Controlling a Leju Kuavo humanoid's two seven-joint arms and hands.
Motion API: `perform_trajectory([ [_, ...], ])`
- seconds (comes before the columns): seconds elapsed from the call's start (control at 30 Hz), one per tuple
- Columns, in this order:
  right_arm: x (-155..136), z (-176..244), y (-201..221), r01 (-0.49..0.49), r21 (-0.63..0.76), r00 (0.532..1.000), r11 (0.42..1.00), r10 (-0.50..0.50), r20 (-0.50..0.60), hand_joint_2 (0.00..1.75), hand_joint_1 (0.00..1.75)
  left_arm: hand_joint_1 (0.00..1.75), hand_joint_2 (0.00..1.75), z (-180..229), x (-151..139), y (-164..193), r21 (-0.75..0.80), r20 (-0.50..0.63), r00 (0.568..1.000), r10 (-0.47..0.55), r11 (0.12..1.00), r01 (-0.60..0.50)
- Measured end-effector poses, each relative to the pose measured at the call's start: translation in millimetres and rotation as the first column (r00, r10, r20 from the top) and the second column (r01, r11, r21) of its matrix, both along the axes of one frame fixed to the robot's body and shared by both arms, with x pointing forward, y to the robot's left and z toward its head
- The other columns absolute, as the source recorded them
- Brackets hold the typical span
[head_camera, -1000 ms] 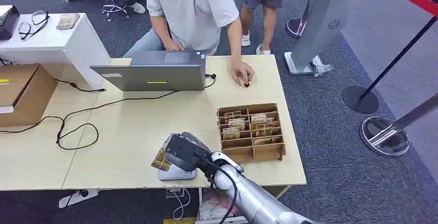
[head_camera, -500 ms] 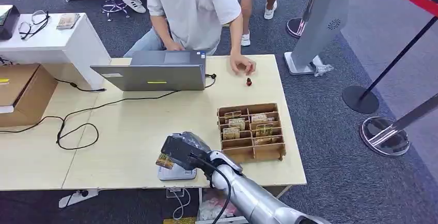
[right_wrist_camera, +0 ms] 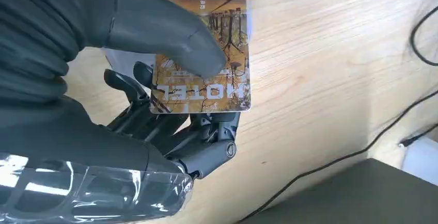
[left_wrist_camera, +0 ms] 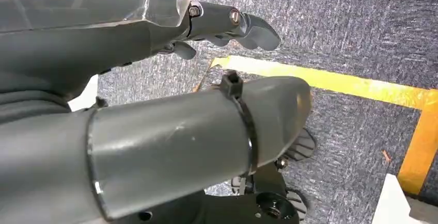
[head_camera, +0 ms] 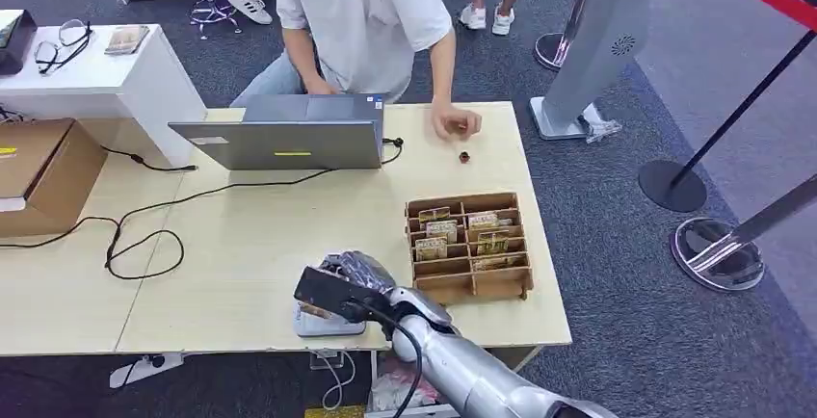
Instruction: Pass the card to the sensor for recognition and then transmit it.
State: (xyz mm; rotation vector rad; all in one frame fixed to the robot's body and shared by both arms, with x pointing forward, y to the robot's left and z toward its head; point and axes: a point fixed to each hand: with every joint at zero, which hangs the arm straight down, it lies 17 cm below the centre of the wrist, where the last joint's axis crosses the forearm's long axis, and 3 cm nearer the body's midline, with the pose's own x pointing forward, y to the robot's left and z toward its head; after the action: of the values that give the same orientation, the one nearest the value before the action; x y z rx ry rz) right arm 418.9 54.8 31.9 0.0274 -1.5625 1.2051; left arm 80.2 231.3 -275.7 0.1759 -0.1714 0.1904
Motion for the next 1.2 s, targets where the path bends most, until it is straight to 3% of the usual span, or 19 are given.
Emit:
perform_trajectory([
  [0.73,6.0,-11.7,-9.3,0.042,-0.208,0.986,0.977,-0.007,0.169,1.75,1.75,0.00,0.00,0.0,0.7,-1.9,-0.007,0.003,1.000,-0.020,1.000,0.020],
  [1.2,4.3,-17.1,-9.5,0.051,-0.273,0.979,0.961,0.007,0.206,1.75,1.75,0.00,0.00,0.1,1.0,-3.0,-0.011,0.004,1.000,-0.029,1.000,0.029],
])
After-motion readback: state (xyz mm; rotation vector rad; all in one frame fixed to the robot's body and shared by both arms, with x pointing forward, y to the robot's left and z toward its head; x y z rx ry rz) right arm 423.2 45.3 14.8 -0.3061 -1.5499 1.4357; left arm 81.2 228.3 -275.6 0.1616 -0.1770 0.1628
